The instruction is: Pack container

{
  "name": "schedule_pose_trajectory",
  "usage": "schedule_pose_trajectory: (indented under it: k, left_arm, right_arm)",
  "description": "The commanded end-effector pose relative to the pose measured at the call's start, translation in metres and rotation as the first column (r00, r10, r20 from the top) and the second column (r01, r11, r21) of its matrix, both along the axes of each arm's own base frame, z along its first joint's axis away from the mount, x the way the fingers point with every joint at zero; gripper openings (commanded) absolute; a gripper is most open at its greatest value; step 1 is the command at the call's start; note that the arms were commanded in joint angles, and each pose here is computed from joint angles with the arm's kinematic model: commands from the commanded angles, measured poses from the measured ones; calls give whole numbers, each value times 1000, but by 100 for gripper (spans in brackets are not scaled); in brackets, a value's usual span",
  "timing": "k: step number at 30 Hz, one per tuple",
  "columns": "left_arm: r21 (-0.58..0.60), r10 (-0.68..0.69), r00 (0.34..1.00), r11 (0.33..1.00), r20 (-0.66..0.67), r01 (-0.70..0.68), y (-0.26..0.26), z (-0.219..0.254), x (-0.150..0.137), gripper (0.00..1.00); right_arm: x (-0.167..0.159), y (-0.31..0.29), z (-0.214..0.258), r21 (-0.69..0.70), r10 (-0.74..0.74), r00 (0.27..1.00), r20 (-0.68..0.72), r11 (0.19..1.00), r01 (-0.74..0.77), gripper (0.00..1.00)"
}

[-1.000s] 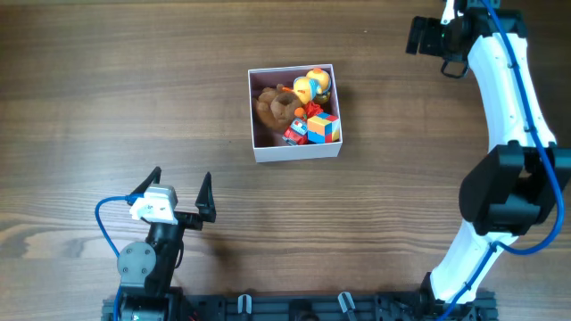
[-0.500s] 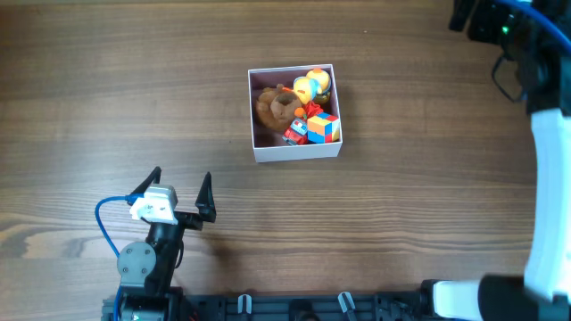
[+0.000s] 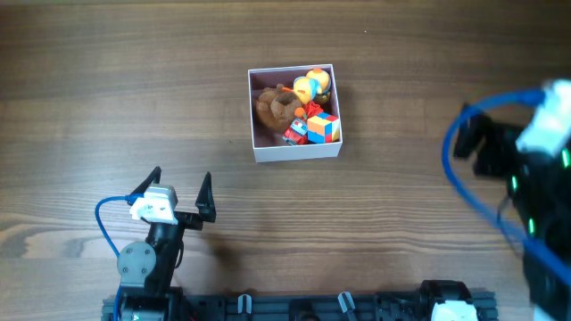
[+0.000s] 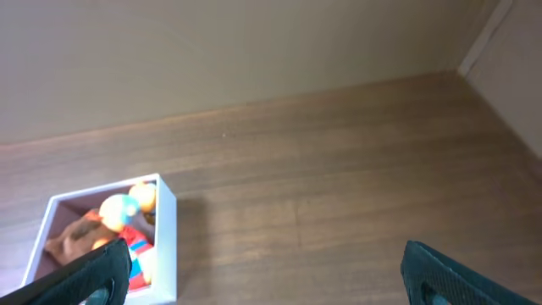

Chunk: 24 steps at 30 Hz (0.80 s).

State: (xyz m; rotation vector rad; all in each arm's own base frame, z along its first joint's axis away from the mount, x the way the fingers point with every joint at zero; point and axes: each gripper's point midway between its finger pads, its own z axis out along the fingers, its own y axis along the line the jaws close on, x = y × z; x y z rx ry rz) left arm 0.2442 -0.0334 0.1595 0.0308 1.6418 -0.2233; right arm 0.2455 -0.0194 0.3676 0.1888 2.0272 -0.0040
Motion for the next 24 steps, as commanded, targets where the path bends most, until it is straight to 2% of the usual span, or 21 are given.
schedule_pose_trajectory:
  k: [1,6,8,11,13,19,24]
  left_arm:
    - [20,6,1000,1000,2,-6,2,-1,0,100]
    - [20,5,1000,1000,2,-5,2,-1,0,100]
    - [19,6,1000,1000,2,-6,2,-1,0,100]
    - [20,6,1000,1000,2,-6,2,-1,0,100]
    - [20,6,1000,1000,2,-6,2,-1,0,100]
    - [19,6,1000,1000,2,-6,2,-1,0,100]
    - [20,5,1000,1000,2,-5,2,-1,0,100]
  right_arm:
    - [-38,3,2,-4,7,999,45,1000,-7,100]
    - [-59,0,1,-15,-13,993,114,1000,15,100]
    - [-55,3,15,26,-13,974,226,1000,7,100]
    - [-47,21,39,101,50,902,428,990,-103,100]
    - [-45,30,35,114,83,863,499,981,-160,100]
    - [-33,27,-44,242,18,905,425,961,-133,100]
    - [-25,19,-79,195,0,889,459,976,-101,100]
